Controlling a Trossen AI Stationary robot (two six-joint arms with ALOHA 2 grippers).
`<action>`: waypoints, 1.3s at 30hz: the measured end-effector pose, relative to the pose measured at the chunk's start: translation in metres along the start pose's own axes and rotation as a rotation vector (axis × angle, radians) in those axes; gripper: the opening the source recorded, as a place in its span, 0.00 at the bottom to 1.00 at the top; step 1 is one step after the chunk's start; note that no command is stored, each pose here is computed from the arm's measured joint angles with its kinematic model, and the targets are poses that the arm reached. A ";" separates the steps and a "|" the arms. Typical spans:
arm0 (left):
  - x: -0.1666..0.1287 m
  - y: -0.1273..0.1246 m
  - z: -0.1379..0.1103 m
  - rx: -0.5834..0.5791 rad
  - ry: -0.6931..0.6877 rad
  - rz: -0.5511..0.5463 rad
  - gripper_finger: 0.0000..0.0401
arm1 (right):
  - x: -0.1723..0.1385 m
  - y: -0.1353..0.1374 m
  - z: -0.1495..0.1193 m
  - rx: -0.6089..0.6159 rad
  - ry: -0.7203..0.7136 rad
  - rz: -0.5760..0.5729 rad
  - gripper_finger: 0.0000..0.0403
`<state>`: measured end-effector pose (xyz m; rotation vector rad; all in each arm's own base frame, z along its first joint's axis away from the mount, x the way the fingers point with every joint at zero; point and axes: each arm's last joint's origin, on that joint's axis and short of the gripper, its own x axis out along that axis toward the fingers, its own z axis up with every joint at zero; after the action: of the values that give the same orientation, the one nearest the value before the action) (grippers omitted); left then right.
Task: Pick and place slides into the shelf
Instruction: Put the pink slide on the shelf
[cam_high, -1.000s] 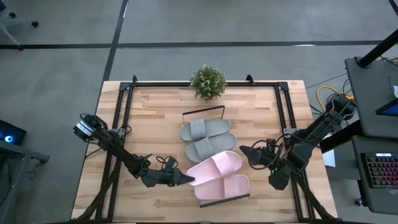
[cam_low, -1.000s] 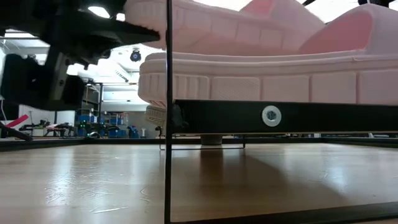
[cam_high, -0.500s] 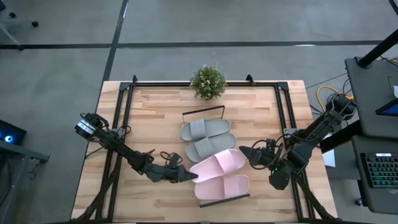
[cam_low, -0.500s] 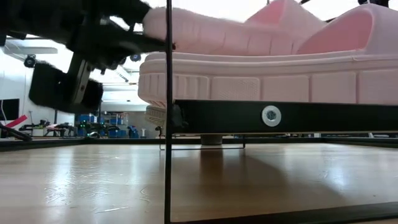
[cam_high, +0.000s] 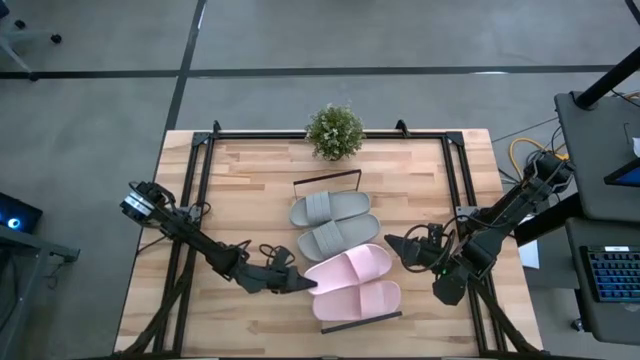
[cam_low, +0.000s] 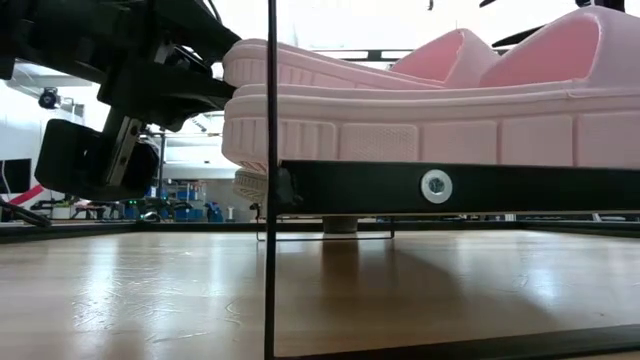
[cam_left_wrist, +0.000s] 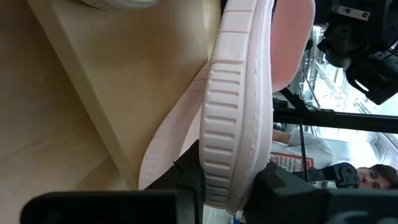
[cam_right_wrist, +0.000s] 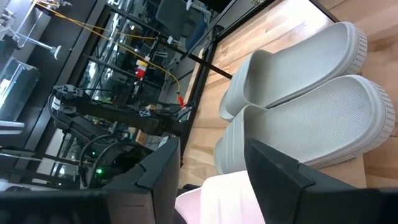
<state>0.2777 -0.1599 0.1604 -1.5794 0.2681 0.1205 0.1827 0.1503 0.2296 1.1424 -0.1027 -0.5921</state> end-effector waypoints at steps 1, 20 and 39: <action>0.000 0.000 0.000 0.000 -0.001 0.000 0.11 | 0.000 0.000 0.000 0.000 0.000 0.000 0.42; 0.024 0.020 -0.007 -0.061 0.014 -0.004 0.11 | 0.000 0.000 0.000 0.003 0.000 0.001 0.41; 0.030 0.027 -0.005 -0.069 0.017 0.013 0.18 | 0.000 0.000 0.000 0.002 0.004 0.001 0.42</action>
<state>0.2993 -0.1678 0.1274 -1.6475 0.2902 0.1276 0.1831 0.1507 0.2299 1.1457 -0.1004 -0.5887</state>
